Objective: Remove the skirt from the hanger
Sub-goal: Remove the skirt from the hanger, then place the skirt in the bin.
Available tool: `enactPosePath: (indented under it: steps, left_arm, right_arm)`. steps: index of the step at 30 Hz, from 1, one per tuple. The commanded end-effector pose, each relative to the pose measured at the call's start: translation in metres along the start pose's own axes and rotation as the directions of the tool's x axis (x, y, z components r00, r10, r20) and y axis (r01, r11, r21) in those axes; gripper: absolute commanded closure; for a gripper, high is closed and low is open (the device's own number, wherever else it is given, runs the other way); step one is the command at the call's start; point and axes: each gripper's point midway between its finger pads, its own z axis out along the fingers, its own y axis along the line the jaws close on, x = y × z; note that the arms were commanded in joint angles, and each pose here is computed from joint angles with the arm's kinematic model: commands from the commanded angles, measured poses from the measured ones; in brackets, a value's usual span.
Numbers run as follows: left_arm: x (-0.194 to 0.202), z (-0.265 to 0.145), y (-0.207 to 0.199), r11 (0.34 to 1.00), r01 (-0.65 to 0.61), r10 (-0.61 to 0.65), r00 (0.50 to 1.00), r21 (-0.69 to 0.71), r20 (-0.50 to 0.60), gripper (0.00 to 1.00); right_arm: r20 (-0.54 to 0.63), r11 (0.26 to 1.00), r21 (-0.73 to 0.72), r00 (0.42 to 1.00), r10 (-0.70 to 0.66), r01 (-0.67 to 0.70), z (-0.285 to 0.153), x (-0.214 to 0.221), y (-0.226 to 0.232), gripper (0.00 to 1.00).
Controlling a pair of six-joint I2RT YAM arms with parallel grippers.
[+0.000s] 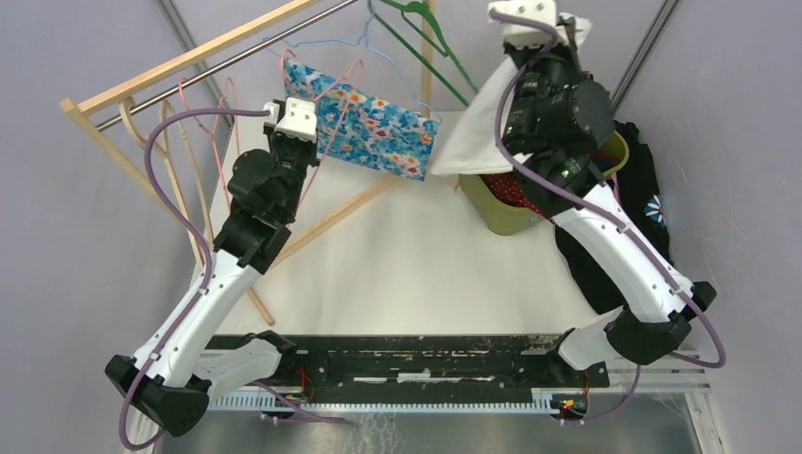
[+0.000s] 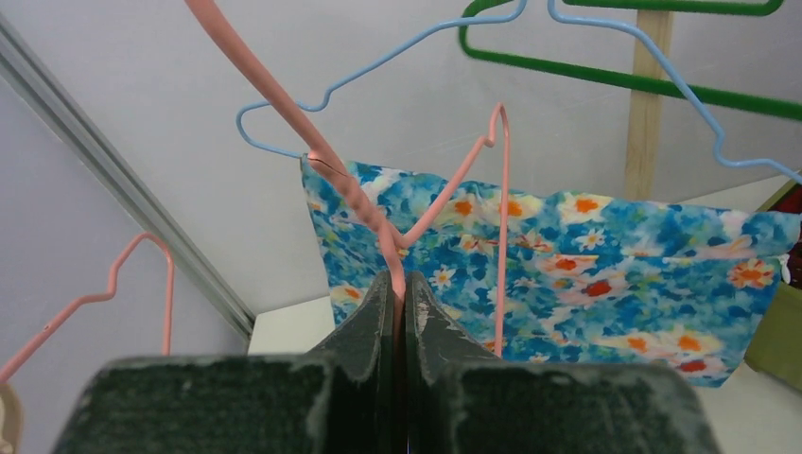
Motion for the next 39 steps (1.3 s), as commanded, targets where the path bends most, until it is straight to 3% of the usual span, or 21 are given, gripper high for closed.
enactPosePath:
  steps: [1,4,13,18,23,28,33,36,37,39]
  left_arm:
    - [-0.014,0.001,0.012,0.998,-0.033,0.036,0.998,-0.053,0.060,0.97]
    - [-0.012,0.001,0.012,0.998,-0.039,0.042,0.998,-0.056,0.055,0.97]
    - [-0.011,-0.004,0.015,0.998,-0.029,0.032,0.998,-0.061,0.048,0.97]
    - [-0.013,-0.010,0.021,0.997,-0.034,0.038,0.998,-0.076,0.042,0.97]
    - [-0.011,-0.018,0.031,0.993,-0.054,0.056,0.998,-0.105,0.015,0.97]
    - [-0.009,-0.027,0.043,0.986,-0.063,0.061,0.998,-0.155,-0.016,0.97]
    - [-0.008,-0.032,0.055,0.976,-0.068,0.061,0.997,-0.206,-0.040,0.97]
    - [-0.011,-0.030,0.060,0.969,-0.073,0.064,0.997,-0.237,-0.045,0.97]
    - [-0.012,-0.029,0.062,0.965,-0.075,0.065,0.997,-0.252,-0.047,0.97]
    - [-0.017,-0.027,0.067,0.957,-0.078,0.068,0.997,-0.279,-0.044,0.97]
  right_arm:
    - [-0.037,0.991,0.121,0.997,0.060,-0.056,0.025,0.012,-0.042,0.99]
    - [-0.107,0.986,0.161,0.992,0.061,-0.043,0.046,0.045,-0.049,0.99]
    - [-0.292,0.993,0.108,0.952,0.087,-0.057,0.096,0.152,0.001,0.99]
    - [-0.454,0.992,0.080,0.883,0.121,-0.095,0.102,0.247,0.044,0.99]
    - [-0.664,0.982,0.059,0.728,0.172,-0.178,0.063,0.360,0.104,0.99]
    - [-0.830,0.909,0.104,0.468,0.302,-0.402,0.008,0.438,0.174,0.99]
    - [-0.876,0.783,0.281,0.185,0.446,-0.554,-0.034,0.482,0.224,0.99]
    - [-0.895,0.782,0.288,0.135,0.424,-0.552,-0.042,0.493,0.233,0.99]
    - [-0.904,0.795,0.268,0.144,0.403,-0.545,-0.038,0.491,0.231,0.90]
    - [-0.912,0.825,0.229,0.183,0.368,-0.517,-0.028,0.480,0.221,0.63]
